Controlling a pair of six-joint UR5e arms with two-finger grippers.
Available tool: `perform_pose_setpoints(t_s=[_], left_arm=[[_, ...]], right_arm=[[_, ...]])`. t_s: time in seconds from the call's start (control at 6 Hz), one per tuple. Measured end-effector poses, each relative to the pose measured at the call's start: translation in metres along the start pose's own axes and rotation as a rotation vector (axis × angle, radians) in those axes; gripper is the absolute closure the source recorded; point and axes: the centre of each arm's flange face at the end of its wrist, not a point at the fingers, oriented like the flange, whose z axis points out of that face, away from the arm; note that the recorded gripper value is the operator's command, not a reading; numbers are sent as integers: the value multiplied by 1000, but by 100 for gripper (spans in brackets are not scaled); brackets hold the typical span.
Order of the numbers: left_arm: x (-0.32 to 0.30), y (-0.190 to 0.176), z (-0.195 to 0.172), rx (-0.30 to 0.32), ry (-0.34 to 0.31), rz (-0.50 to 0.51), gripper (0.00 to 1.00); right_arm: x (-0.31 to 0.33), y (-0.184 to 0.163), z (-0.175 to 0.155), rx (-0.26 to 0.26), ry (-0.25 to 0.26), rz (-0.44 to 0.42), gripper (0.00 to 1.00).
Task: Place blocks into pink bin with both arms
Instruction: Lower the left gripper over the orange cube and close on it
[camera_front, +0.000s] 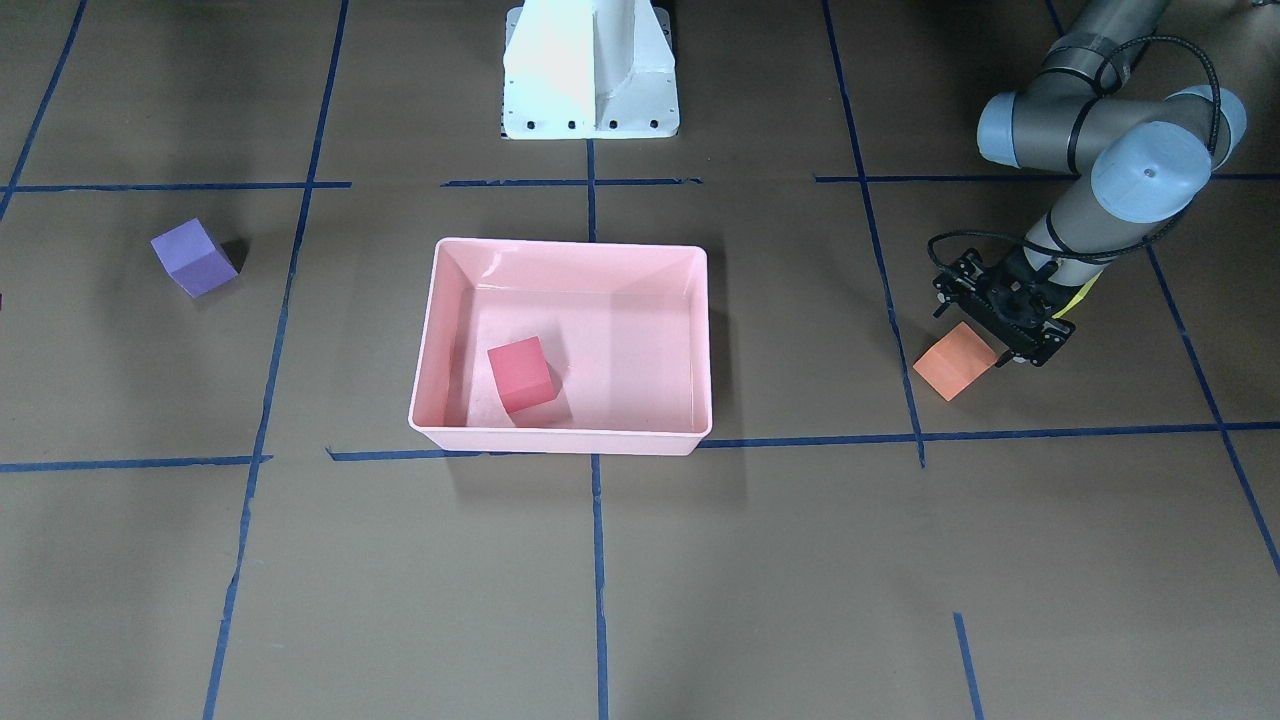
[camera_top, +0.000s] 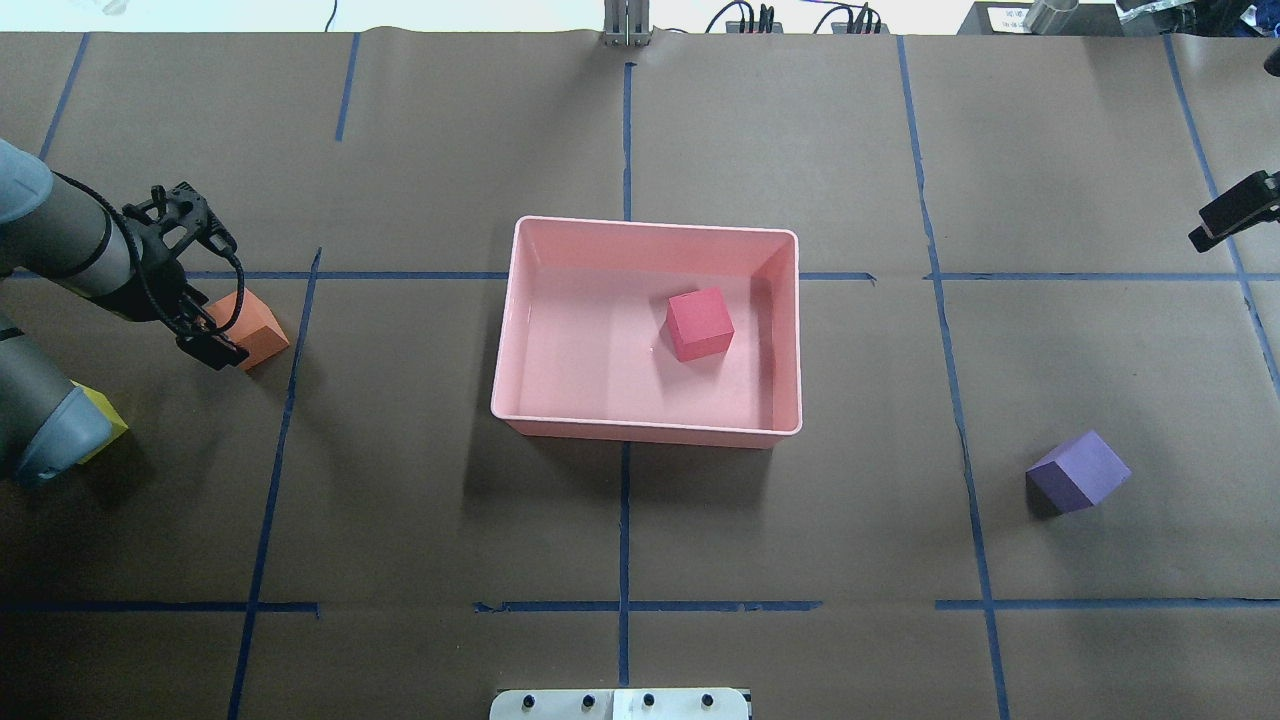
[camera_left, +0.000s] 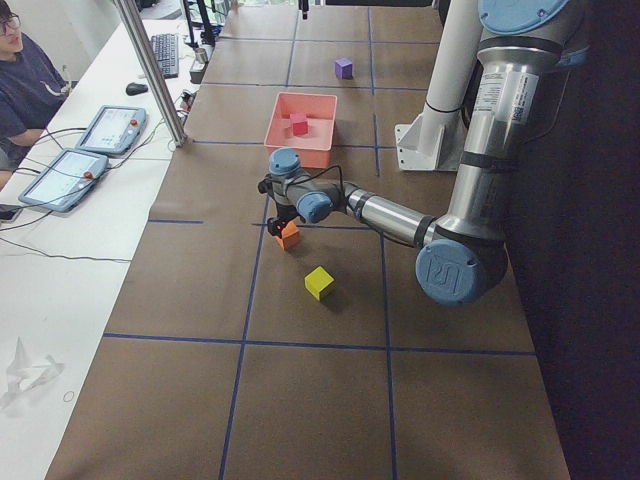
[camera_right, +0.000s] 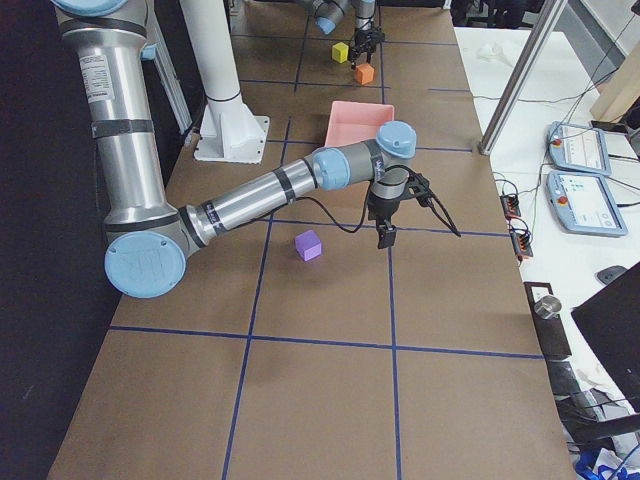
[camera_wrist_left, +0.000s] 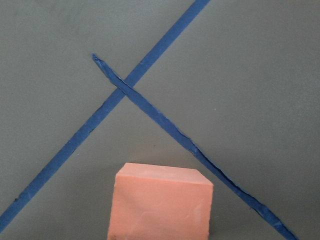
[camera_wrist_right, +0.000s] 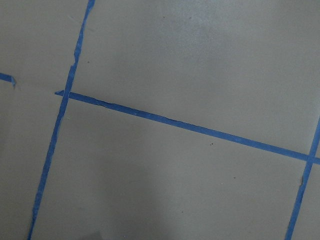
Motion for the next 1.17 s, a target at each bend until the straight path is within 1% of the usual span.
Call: perform_pose_setpoints(t_s=[0.33, 0.67, 1.0, 1.17], left_arm=[[-3, -3, 5, -4, -25, -23, 0], [-5, -6, 12, -14, -27, -29, 0], [-2, -9, 33, -46, -15, -28, 1], [2, -10, 42, -60, -8, -25, 11]], right_arm=[[0, 0, 0, -1, 0, 0, 0], [1, 0, 1, -3, 1, 1, 0], [2, 0, 2, -3, 3, 0, 0], [2, 0, 2, -3, 3, 0, 0]])
